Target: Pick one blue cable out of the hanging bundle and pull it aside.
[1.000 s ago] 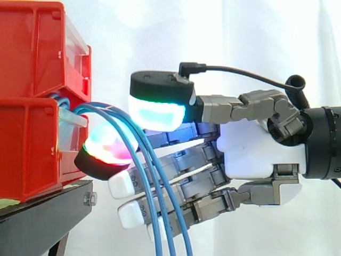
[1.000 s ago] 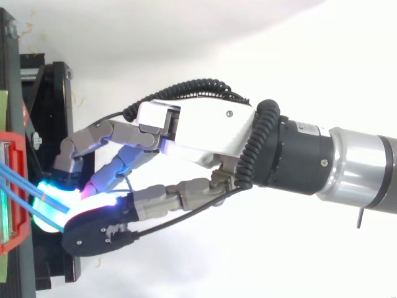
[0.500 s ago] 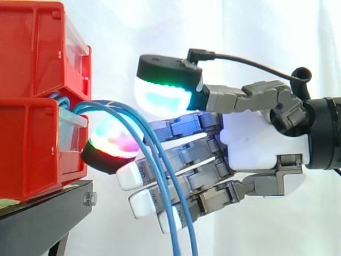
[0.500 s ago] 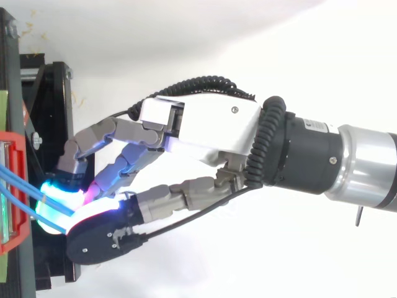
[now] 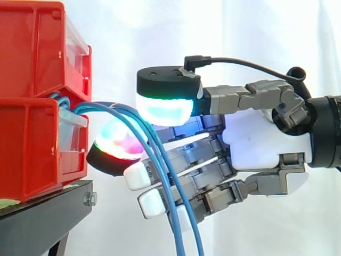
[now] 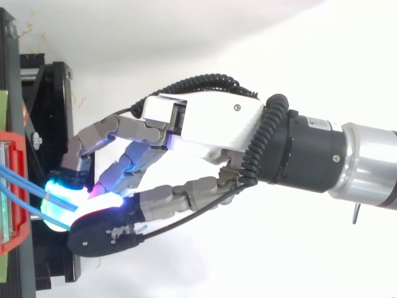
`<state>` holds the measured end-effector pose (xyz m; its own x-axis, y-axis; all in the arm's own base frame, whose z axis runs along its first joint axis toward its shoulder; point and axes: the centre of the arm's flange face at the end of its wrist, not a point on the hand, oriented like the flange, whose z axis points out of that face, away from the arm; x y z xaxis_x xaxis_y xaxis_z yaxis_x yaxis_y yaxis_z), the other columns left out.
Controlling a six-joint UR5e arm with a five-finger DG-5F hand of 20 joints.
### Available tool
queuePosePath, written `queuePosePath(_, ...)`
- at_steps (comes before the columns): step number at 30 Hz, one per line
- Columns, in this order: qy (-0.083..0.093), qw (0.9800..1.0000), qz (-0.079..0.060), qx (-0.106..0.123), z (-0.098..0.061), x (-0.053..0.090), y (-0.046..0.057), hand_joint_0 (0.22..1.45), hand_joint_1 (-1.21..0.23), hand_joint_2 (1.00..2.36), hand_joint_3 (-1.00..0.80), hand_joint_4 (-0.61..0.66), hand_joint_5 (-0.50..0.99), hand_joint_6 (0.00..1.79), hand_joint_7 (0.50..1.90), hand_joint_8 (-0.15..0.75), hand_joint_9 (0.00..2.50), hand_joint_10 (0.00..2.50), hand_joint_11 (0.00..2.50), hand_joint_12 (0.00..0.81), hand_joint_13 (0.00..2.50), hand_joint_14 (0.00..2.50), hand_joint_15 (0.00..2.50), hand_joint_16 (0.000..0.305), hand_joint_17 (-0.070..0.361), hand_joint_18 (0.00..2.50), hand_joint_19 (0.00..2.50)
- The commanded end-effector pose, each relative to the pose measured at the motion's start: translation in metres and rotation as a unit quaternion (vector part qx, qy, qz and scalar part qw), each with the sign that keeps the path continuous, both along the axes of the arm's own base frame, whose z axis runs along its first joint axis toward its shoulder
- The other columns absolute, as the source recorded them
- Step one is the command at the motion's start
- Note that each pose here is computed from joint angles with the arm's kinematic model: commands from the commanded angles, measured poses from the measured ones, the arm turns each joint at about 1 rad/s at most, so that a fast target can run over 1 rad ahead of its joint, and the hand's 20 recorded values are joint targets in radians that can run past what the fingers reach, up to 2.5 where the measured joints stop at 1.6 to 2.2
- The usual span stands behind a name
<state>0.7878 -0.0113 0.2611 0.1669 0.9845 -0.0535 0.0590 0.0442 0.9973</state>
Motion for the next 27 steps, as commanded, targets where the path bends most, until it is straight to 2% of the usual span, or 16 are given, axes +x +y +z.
queuePosePath(1,0.0,1.0,-0.001,0.0,-0.0001,-0.0001,-0.0003,0.63,-0.83,1.01,0.04,-0.1,-0.11,0.95,0.86,0.291,0.95,0.01,0.22,0.412,0.91,0.02,0.43,0.066,0.148,0.78,0.65)
queuePosePath(4,0.0,1.0,-0.001,0.0,-0.0001,-0.0001,-0.0003,0.67,-0.84,1.0,0.1,-0.21,-0.12,0.96,1.01,0.29,0.94,0.01,0.23,0.408,0.91,0.02,0.43,0.065,0.146,0.79,0.66)
queuePosePath(7,0.003,1.0,-0.001,-0.001,-0.0006,-0.0007,-0.0004,0.69,-0.83,1.0,0.11,-0.28,-0.12,0.97,1.02,0.281,0.94,0.01,0.23,0.399,0.91,0.02,0.43,0.064,0.143,0.78,0.68)
queuePosePath(8,0.005,1.0,-0.001,-0.001,-0.0008,-0.001,-0.0005,0.69,-0.82,1.0,0.06,-0.26,-0.13,0.97,0.93,0.275,0.95,0.01,0.23,0.392,0.91,0.02,0.44,0.063,0.142,0.78,0.68)
queuePosePath(9,0.007,1.0,0.0,-0.001,-0.0002,-0.0018,-0.0005,0.68,-0.82,1.0,0.05,-0.24,-0.13,0.97,0.91,0.271,0.95,0.01,0.23,0.391,0.91,0.02,0.44,0.063,0.141,0.78,0.69)
queuePosePath(11,0.008,1.0,0.0,-0.001,0.0006,-0.0024,-0.0006,0.61,-0.77,1.01,-0.16,-0.03,-0.11,0.93,0.86,0.273,0.98,0.01,0.24,0.388,0.91,0.02,0.45,0.061,0.137,0.76,0.71)
queuePosePath(12,0.007,1.0,-0.001,-0.001,0.005,-0.0034,-0.002,0.6,-0.76,1.01,-0.2,-0.01,-0.11,0.93,0.87,0.269,0.98,0.01,0.24,0.383,0.91,0.02,0.46,0.06,0.135,0.75,0.72)
queuePosePath(14,0.008,1.0,-0.001,-0.002,0.0049,-0.0035,-0.001,0.57,-0.68,1.01,-0.34,-0.01,-0.09,0.9,0.92,0.247,0.99,0.01,0.24,0.366,0.9,0.02,0.47,0.055,0.123,0.72,0.76)
queuePosePath(17,0.01,0.9999,0.001,-0.002,0.0055,-0.0043,0.0002,0.53,-0.63,1.0,-0.44,0.0,-0.08,0.88,0.94,0.255,1.03,0.01,0.24,0.374,0.91,0.02,0.48,0.057,0.127,0.74,0.76)
queuePosePath(23,0.01,0.9999,0.001,-0.002,0.0055,-0.0043,0.0002,0.53,-0.63,1.0,-0.47,0.01,-0.07,0.88,0.96,0.257,1.05,0.01,0.24,0.377,0.93,0.02,0.47,0.057,0.128,0.75,0.75)
queuePosePath(27,0.01,0.9999,0.001,-0.002,0.0055,-0.0043,0.0002,0.59,-0.75,1.01,-0.27,0.0,-0.07,0.88,1.05,0.264,1.05,0.01,0.25,0.378,0.95,0.02,0.47,0.057,0.129,0.79,0.74)
